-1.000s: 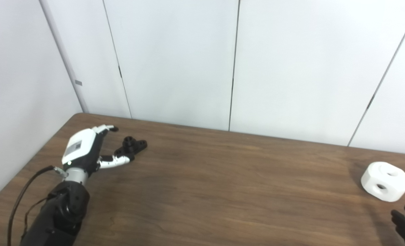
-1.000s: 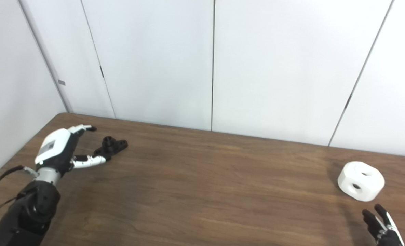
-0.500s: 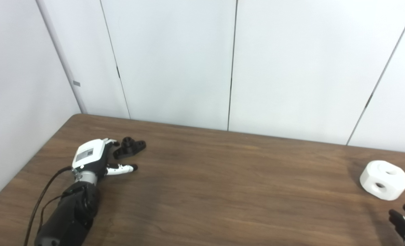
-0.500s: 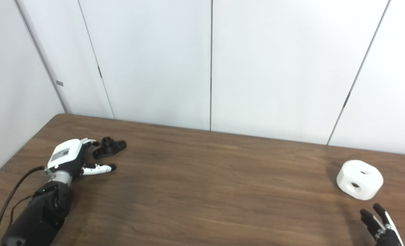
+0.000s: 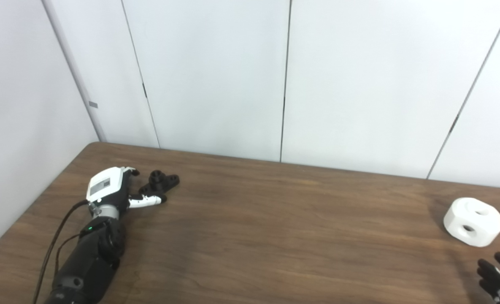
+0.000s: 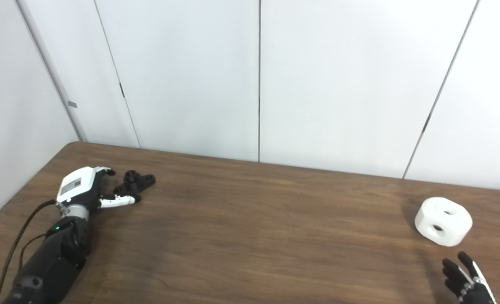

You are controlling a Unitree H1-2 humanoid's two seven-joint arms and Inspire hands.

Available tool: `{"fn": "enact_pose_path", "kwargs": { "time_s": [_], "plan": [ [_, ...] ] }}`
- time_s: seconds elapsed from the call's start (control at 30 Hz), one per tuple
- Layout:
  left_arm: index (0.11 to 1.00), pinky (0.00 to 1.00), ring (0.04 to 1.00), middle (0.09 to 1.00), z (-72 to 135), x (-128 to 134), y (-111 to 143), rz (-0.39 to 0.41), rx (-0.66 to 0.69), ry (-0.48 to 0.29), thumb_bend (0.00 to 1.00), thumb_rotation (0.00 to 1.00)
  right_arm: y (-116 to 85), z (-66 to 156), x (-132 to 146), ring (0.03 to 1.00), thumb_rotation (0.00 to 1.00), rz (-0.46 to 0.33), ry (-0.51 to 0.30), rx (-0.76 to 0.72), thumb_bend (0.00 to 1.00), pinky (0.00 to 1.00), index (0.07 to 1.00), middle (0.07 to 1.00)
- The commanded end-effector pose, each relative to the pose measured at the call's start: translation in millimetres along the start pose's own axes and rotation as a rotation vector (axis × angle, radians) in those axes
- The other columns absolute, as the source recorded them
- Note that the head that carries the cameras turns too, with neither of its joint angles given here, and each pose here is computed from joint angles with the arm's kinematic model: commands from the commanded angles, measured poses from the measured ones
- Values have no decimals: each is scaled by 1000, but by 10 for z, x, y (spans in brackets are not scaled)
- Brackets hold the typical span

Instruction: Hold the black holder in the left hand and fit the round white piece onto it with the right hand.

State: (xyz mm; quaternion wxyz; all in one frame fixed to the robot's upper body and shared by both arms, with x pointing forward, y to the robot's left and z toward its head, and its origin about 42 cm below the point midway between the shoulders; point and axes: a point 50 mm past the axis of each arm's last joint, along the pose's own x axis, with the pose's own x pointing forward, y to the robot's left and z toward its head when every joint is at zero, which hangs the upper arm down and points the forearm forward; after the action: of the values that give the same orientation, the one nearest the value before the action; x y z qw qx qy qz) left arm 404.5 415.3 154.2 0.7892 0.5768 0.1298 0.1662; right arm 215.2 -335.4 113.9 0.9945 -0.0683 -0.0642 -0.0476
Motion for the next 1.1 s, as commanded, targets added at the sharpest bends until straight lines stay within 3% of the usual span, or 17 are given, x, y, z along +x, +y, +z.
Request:
{"fn": "enact_pose_path", "kwargs": {
  "time_s": [0.0,0.27,0.43,0.67,0.93,1.07],
  "plan": [
    [784,952,947,905,132,146,287,69,-4,-33,897,465,69,-140,-169,908,981,-4,57,43,534,958,944,882],
    [715,947,946,895,199,131,295,43,-117,-50,876,417,69,-126,-183,912,987,-8,67,31,527,977,940,878],
    [642,949,948,881,219,119,293,26,-185,-54,842,324,73,-122,-181,914,972,-9,69,30,535,953,942,885],
    [594,964,967,879,219,104,255,26,-164,-56,860,183,80,-116,-181,903,966,-8,73,27,543,931,935,880],
    [602,945,965,878,226,80,243,7,-167,-62,839,149,102,-90,-180,910,958,11,66,46,536,942,941,888],
    [588,937,956,864,220,80,249,12,-156,-79,831,124,94,-89,-186,964,949,21,63,71,559,997,960,918]
  ]
}}
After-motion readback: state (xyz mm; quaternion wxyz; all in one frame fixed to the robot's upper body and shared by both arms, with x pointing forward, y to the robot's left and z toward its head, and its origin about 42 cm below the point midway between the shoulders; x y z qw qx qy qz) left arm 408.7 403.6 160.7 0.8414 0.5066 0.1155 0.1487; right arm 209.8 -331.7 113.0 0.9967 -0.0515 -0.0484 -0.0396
